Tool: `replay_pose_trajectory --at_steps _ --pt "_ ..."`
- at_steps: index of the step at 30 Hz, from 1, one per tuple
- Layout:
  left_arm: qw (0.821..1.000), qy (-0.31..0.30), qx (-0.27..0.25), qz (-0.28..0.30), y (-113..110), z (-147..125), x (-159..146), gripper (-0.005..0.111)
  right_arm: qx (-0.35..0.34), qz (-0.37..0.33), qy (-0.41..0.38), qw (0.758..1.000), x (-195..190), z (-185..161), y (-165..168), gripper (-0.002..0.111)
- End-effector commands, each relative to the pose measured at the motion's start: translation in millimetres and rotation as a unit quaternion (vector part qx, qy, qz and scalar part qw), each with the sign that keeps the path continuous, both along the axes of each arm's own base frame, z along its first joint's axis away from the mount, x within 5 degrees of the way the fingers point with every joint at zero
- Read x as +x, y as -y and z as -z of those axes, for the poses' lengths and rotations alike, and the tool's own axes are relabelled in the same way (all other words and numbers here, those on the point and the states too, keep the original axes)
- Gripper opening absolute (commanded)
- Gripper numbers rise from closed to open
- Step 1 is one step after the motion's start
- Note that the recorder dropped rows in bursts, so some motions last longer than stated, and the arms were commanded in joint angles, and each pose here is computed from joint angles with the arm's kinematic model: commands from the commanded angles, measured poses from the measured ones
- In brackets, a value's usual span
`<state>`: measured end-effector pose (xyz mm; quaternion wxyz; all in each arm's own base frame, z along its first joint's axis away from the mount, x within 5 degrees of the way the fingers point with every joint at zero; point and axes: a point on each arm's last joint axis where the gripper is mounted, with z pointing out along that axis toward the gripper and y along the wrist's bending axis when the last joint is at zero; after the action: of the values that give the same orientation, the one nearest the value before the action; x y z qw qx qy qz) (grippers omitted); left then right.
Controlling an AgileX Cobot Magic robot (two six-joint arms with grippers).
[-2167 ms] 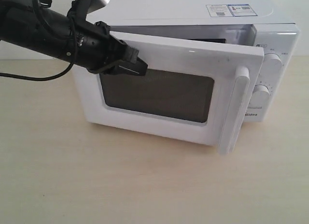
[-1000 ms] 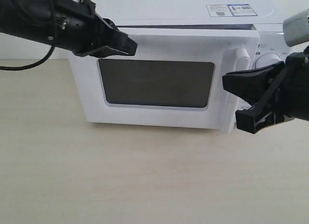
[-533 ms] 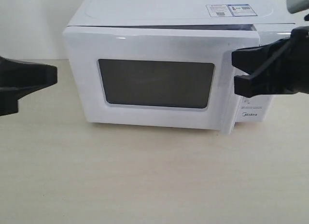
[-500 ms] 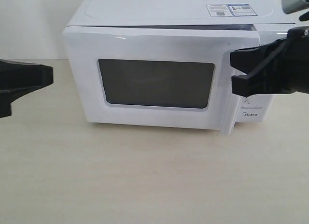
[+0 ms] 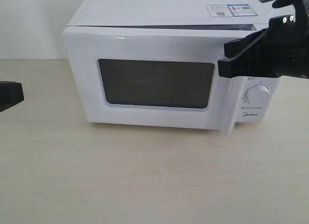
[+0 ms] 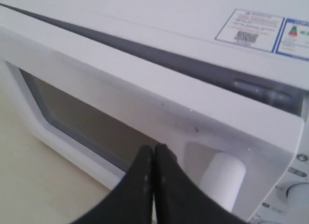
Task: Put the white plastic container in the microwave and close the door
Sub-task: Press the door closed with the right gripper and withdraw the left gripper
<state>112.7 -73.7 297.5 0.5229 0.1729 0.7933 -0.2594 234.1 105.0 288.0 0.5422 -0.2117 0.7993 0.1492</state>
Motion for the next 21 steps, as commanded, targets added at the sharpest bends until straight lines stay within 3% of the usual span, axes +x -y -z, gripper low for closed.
replay_pose_trajectory --at_steps 1,6,11,21 --pt "1.000 -0.009 0.001 0.006 1 2 -2 0.004 -0.006 0.008 -0.023 1.000 11 11 -3 0.000" --pt "1.000 -0.016 0.007 0.014 2 4 -3 0.004 -0.017 0.035 -0.011 0.999 28 2 -4 0.000" --pt "1.000 -0.011 0.017 0.015 1 4 -3 0.004 -0.026 0.035 -0.035 0.998 40 17 -9 0.000" --pt "1.000 -0.008 0.018 0.013 1 4 -3 0.004 -0.029 0.055 -0.023 0.998 46 8 -7 0.000"
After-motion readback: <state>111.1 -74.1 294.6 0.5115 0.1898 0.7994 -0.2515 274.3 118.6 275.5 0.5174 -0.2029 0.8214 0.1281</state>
